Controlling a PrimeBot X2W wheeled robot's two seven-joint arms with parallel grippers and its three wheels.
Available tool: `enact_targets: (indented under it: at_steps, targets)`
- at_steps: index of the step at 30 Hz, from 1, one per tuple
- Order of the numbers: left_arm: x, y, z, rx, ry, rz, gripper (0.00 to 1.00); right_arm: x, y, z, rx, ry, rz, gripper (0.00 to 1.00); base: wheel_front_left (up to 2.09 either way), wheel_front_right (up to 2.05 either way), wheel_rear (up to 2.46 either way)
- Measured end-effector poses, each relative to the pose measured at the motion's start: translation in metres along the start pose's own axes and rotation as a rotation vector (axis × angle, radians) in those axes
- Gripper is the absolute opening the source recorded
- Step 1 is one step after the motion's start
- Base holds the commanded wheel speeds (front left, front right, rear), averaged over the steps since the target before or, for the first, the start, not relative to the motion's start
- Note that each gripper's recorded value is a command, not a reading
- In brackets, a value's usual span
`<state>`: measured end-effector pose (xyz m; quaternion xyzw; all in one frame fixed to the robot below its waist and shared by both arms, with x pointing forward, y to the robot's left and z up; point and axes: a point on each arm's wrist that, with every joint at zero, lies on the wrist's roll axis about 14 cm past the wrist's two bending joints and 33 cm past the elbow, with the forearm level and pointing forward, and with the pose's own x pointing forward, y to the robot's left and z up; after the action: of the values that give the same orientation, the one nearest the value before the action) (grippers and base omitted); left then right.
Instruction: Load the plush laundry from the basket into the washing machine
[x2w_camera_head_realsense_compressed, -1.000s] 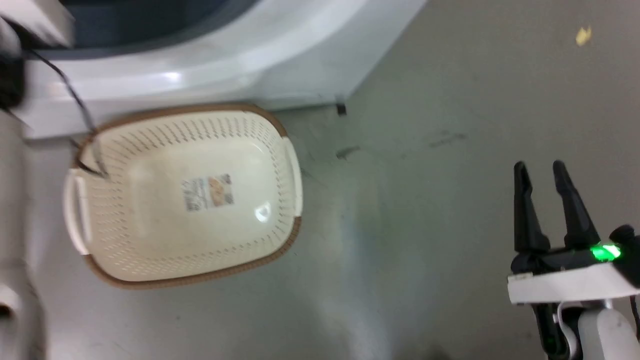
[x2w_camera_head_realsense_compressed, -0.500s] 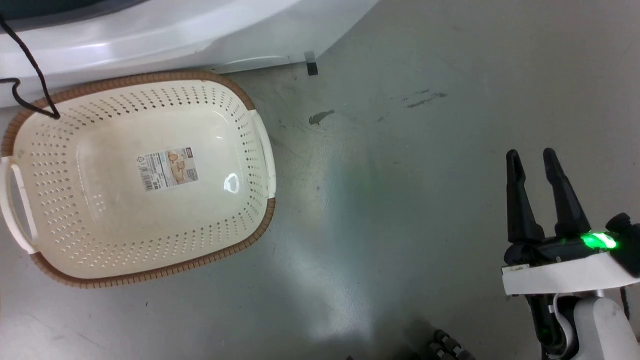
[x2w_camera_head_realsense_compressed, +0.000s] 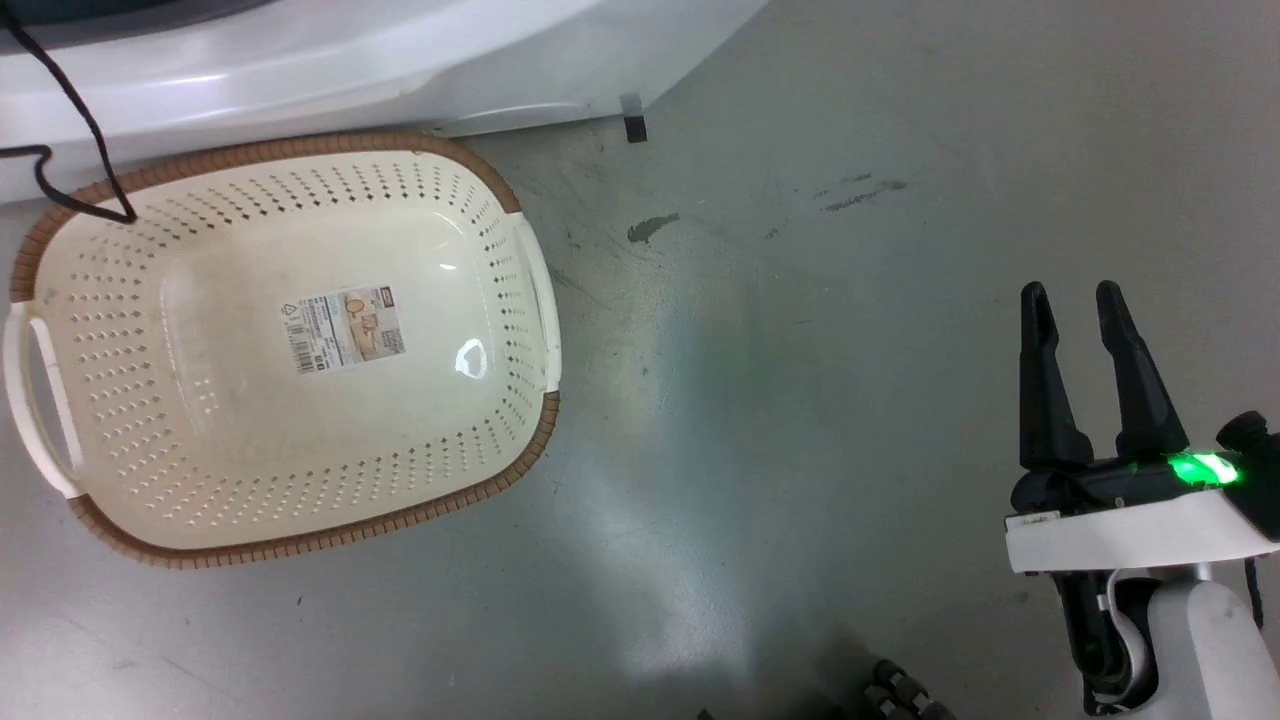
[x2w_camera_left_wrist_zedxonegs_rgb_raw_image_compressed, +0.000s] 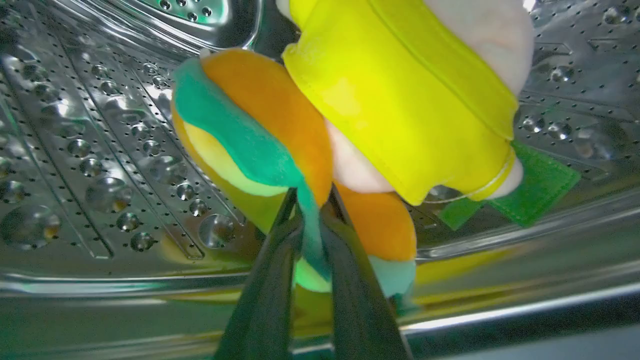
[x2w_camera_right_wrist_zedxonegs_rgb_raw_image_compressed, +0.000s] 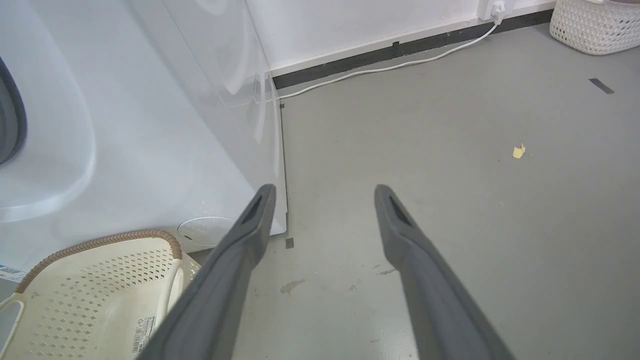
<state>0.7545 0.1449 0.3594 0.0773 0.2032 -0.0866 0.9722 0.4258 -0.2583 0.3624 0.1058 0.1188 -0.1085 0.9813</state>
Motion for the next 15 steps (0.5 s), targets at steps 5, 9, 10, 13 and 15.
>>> enact_targets:
  at_steps: [5, 9, 10, 13, 15]
  targets:
    - [-0.009, -0.002, 0.008, -0.020, -0.027, -0.004, 1.00, 0.000, 0.003, 0.010, -0.006, -0.025, 0.011, 1.00, 0.00, 0.00, 0.00]
    - [-0.023, -0.002, 0.016, -0.031, -0.048, -0.006, 1.00, -0.002, 0.005, 0.023, -0.019, -0.061, 0.018, 1.00, 0.00, 0.00, 0.00]
    - [-0.028, -0.003, 0.018, -0.034, -0.054, -0.007, 1.00, -0.003, 0.006, 0.027, -0.024, -0.071, 0.021, 1.00, 0.00, 0.00, 0.00]
    - [-0.045, -0.005, 0.025, -0.043, -0.079, -0.013, 1.00, -0.007, 0.008, 0.039, -0.032, -0.101, 0.028, 1.00, 0.00, 0.00, 0.00]
    - [-0.060, -0.010, 0.033, -0.056, -0.113, -0.026, 1.00, -0.012, 0.008, 0.048, -0.037, -0.122, 0.028, 1.00, 0.00, 0.00, 0.00]
